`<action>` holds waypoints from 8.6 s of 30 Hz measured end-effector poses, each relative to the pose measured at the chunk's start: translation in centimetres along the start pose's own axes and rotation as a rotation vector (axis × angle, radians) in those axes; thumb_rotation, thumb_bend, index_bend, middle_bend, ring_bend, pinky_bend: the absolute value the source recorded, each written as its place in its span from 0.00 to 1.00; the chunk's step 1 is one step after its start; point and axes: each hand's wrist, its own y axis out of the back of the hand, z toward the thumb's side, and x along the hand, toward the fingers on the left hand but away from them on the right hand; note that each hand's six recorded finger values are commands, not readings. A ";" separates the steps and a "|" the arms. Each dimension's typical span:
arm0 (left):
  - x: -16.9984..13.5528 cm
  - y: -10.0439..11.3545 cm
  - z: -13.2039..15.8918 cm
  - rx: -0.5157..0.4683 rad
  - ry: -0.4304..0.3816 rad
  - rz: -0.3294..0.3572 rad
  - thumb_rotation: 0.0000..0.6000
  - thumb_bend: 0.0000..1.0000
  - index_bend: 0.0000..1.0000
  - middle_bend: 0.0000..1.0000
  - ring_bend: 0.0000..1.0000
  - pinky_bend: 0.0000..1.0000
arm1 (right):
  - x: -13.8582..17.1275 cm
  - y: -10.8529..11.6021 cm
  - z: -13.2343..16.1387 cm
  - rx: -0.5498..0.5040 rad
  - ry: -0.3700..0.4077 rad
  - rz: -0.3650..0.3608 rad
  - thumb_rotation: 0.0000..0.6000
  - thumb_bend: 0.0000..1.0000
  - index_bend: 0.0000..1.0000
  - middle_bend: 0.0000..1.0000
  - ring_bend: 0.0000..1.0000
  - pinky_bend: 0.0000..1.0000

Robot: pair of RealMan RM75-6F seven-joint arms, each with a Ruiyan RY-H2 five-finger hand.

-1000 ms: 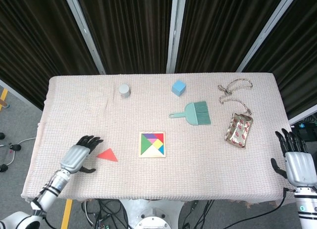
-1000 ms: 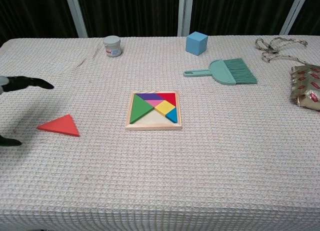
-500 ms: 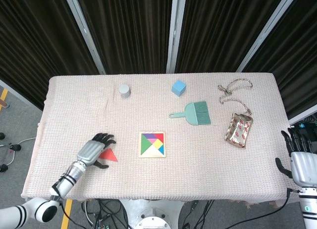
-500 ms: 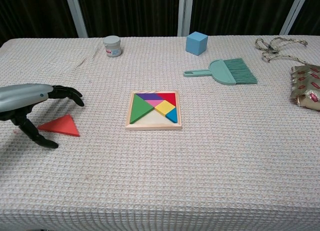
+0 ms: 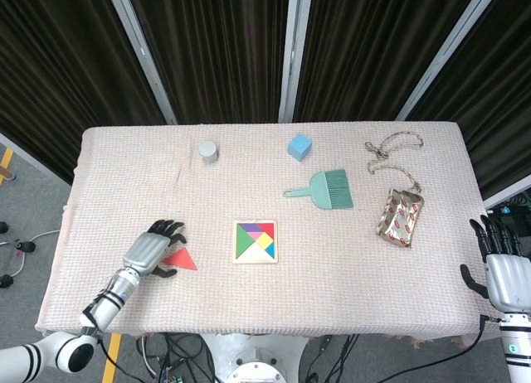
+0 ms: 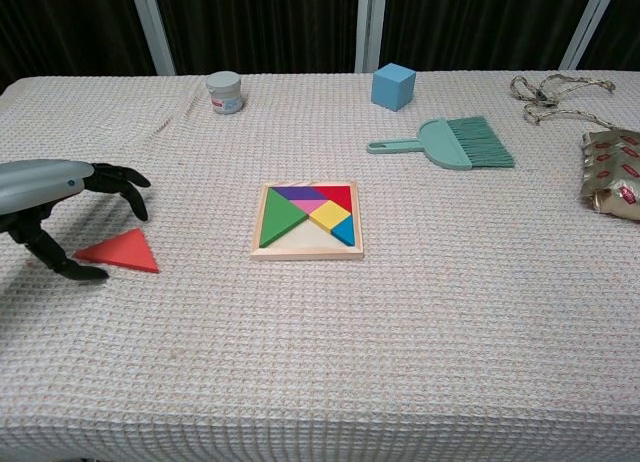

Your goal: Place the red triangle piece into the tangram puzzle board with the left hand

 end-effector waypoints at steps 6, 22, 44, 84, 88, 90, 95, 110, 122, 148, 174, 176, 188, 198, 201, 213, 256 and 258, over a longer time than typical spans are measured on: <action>0.3 -0.2 0.2 -0.004 -0.001 -0.008 1.00 0.21 0.32 0.07 0.00 0.06 | 0.0 0.0 -0.1 -0.001 -0.001 0.000 1.00 0.27 0.00 0.00 0.00 0.00; 0.5 0.2 0.6 -0.002 -0.005 -0.007 1.00 0.25 0.35 0.08 0.00 0.06 | 0.0 -0.3 -0.1 0.001 -0.001 0.005 1.00 0.27 0.00 0.00 0.00 0.00; 0.8 0.4 0.7 -0.006 -0.004 -0.008 1.00 0.27 0.41 0.09 0.00 0.06 | 0.0 -0.3 -0.1 0.001 -0.005 0.005 1.00 0.27 0.00 0.00 0.00 0.00; 3.9 1.8 10.1 -0.121 0.018 0.023 1.00 0.29 0.44 0.12 0.00 0.02 | 0.1 0.9 -0.7 -0.017 -0.014 -0.045 1.00 0.27 0.00 0.00 0.00 0.00; 4.3 1.7 11.7 -0.113 0.015 0.021 1.00 0.29 0.44 0.12 0.00 0.02 | 0.1 1.0 -0.8 -0.020 -0.018 -0.051 1.00 0.27 0.00 0.00 0.00 0.00; 4.6 1.5 12.4 -0.107 0.014 0.020 1.00 0.29 0.44 0.12 0.00 0.02 | 0.1 1.1 -0.9 -0.022 -0.020 -0.055 1.00 0.27 0.00 0.00 0.00 0.00; 5.3 1.5 14.1 -0.109 0.008 0.017 1.00 0.29 0.44 0.13 0.00 0.02 | 0.2 1.3 -1.2 -0.025 -0.026 -0.060 1.00 0.27 0.00 0.00 0.00 0.00; 7.0 1.5 17.0 -0.123 0.033 0.015 1.00 0.30 0.44 0.13 0.00 0.02 | 0.3 1.3 -1.7 -0.034 -0.032 -0.063 1.00 0.27 0.00 0.00 0.00 0.00; 7.5 1.4 18.1 -0.137 0.039 0.025 1.00 0.31 0.44 0.13 0.00 0.03 | 0.4 1.3 -2.0 -0.036 -0.038 -0.062 1.00 0.27 0.00 0.00 0.00 0.00; 7.8 0.5 18.2 -0.146 0.034 0.010 1.00 0.31 0.24 0.13 0.00 0.03 | 0.3 0.9 -2.4 -0.035 -0.047 -0.047 1.00 0.27 0.00 0.00 0.00 0.00; 6.1 1.6 16.0 -0.100 0.062 -0.027 1.00 0.30 0.27 0.11 0.00 0.04 | 0.3 1.0 -2.5 -0.036 -0.046 -0.052 1.00 0.27 0.00 0.00 0.00 0.00; 5.8 1.5 15.7 -0.096 0.065 -0.039 1.00 0.30 0.29 0.11 0.00 0.04 | 0.3 1.0 -2.4 -0.035 -0.044 -0.050 1.00 0.27 0.00 0.00 0.00 0.00; 5.3 0.6 15.6 -0.076 0.059 -0.077 1.00 0.31 0.33 0.11 0.00 0.04 | 0.3 0.9 -2.3 -0.034 -0.042 -0.050 1.00 0.27 0.00 0.00 0.00 0.00; 4.8 0.3 16.0 -0.073 0.039 -0.083 1.00 0.30 0.37 0.11 0.00 0.05 | 0.3 0.8 -2.3 -0.034 -0.044 -0.048 1.00 0.27 0.00 0.00 0.00 0.00; 4.7 0.3 16.1 -0.073 0.038 -0.083 1.00 0.30 0.37 0.11 0.00 0.05 | 0.3 0.7 -2.3 -0.034 -0.044 -0.047 1.00 0.27 0.00 0.00 0.00 0.00; 4.7 1.7 16.5 -0.098 0.002 -0.023 1.00 0.30 0.28 0.10 0.00 0.04 | 0.3 0.8 -2.3 -0.033 -0.044 -0.050 1.00 0.27 0.00 0.00 0.00 0.00; 3.9 4.1 15.1 -0.043 -0.062 0.041 1.00 0.30 0.20 0.01 0.00 0.03 | 0.5 0.6 -2.5 -0.032 -0.040 -0.041 1.00 0.27 0.00 0.00 0.00 0.00; 3.0 5.2 12.9 -0.024 -0.022 0.092 1.00 0.29 0.18 0.01 0.00 0.03 | 0.5 0.5 -2.3 -0.029 -0.035 -0.040 1.00 0.27 0.00 0.00 0.00 0.00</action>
